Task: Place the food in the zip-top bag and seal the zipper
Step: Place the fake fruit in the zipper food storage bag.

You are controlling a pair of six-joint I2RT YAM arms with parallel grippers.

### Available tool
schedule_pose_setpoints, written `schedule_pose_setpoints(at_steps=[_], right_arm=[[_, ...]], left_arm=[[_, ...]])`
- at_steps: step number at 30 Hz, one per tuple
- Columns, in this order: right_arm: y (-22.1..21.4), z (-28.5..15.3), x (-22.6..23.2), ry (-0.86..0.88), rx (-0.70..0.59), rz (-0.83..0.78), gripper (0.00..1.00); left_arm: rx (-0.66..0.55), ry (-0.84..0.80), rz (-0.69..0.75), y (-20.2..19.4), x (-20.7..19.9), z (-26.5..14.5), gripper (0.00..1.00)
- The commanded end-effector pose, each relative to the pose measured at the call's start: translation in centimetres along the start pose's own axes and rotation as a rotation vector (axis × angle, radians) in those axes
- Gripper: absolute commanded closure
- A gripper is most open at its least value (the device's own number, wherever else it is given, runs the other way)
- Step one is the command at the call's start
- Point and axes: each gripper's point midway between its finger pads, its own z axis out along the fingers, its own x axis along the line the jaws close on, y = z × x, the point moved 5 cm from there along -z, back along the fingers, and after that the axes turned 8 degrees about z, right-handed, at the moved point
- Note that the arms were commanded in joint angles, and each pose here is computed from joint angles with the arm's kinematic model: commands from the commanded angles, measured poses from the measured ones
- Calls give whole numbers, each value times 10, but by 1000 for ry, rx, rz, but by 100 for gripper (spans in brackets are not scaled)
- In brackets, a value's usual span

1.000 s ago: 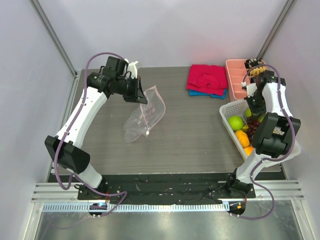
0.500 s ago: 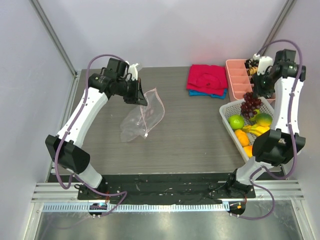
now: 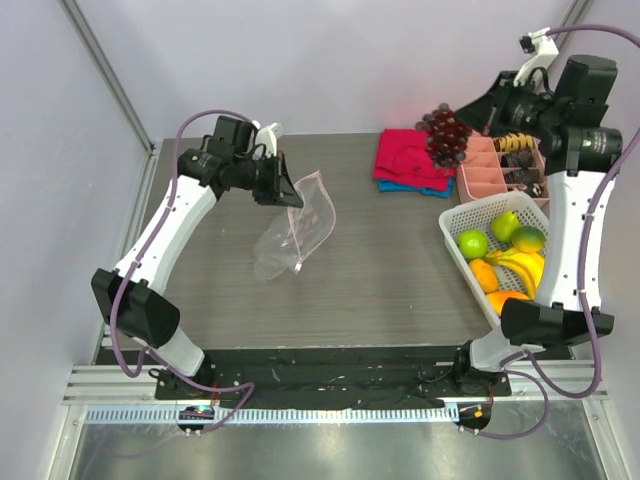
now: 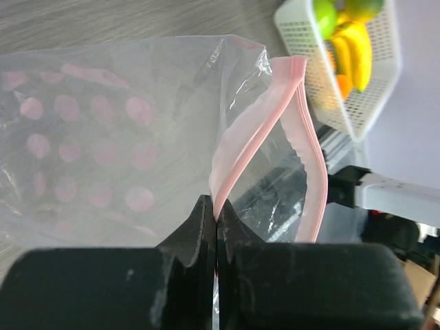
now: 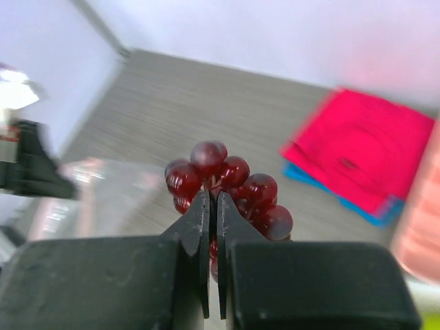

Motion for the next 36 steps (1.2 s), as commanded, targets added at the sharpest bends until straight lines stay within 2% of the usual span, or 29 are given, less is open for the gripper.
schedule_pose_setpoints(at_steps=[1, 8, 13, 16, 20, 26, 30, 36], right_arm=[[38, -6, 90, 314, -215, -12, 99], [36, 9, 169, 563, -276, 102, 99], [14, 24, 224, 691, -208, 122, 99], [-11, 34, 239, 714, -152, 99, 99], [-61, 64, 231, 671, -70, 79, 99], [-109, 95, 211, 576, -27, 18, 99], [-112, 94, 192, 441, -78, -50, 99], [-130, 90, 183, 346, -46, -169, 99]], left_arm=[[-85, -205, -25, 15, -33, -13, 100], [-78, -315, -111, 19, -38, 0, 100], [-65, -337, -172, 20, -31, 5, 100], [-73, -356, -205, 24, -26, 4, 100], [-75, -372, -222, 26, -22, 0, 100], [-64, -403, -265, 23, -17, -1, 100], [-71, -408, -275, 22, -12, -4, 100], [-63, -411, -296, 22, -6, -1, 100]])
